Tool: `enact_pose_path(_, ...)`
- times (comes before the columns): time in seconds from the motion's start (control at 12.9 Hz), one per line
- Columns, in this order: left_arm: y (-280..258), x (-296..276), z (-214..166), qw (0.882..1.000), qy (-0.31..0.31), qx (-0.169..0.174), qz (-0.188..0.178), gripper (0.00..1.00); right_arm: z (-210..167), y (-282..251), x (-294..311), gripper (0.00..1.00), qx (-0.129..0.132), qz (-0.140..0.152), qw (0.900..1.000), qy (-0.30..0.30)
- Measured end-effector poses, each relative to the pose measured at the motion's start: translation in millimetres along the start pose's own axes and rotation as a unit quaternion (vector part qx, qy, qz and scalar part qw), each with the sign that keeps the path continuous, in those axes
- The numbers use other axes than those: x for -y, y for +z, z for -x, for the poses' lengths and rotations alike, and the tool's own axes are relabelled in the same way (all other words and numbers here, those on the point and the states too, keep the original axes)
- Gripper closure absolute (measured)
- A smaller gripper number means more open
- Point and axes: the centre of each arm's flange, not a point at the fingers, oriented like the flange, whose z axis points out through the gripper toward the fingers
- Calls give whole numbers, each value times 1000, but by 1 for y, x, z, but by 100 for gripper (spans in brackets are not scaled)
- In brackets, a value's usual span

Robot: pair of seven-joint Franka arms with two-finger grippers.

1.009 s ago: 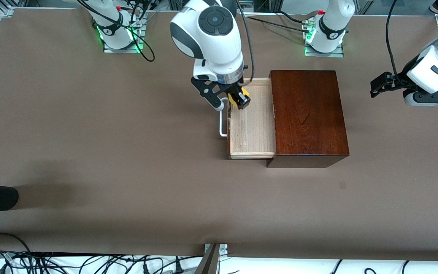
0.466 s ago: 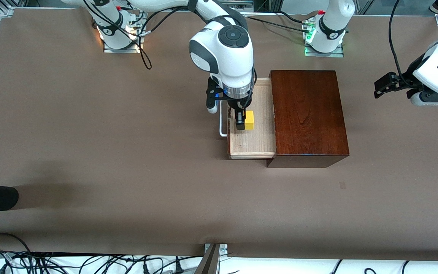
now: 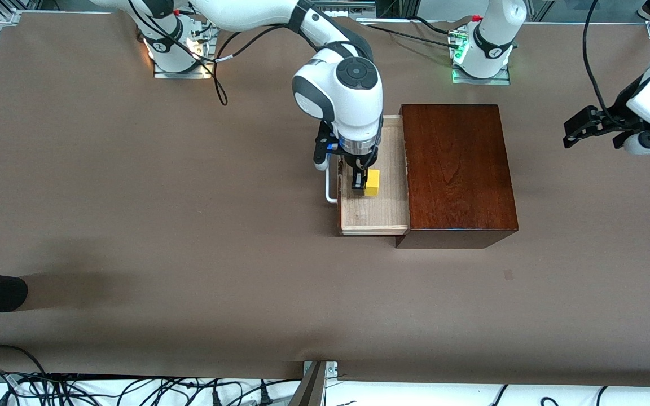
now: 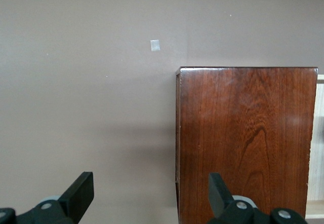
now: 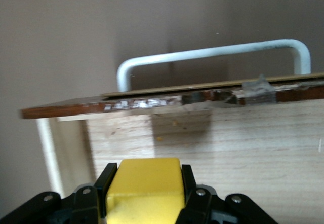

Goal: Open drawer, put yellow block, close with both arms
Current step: 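Lower the yellow cube into the open drawer and open the right gripper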

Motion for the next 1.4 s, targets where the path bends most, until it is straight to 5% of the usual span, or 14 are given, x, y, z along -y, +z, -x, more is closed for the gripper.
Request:
enact_pose_path(0.78, 7, 3, -5, 1000, -4, 6, -2, 0, 9, 40, -29, 44, -16, 22, 999, -17)
enact_pose_path(1.16, 6, 3, -5, 1000, -4, 5, -2, 0, 9, 41, -30, 0, -16, 23, 999, -18)
enact_pose_path(1.4, 7, 3, -6, 1000, -4, 6, -2, 0, 9, 41, -30, 0, -16, 23, 999, -18)
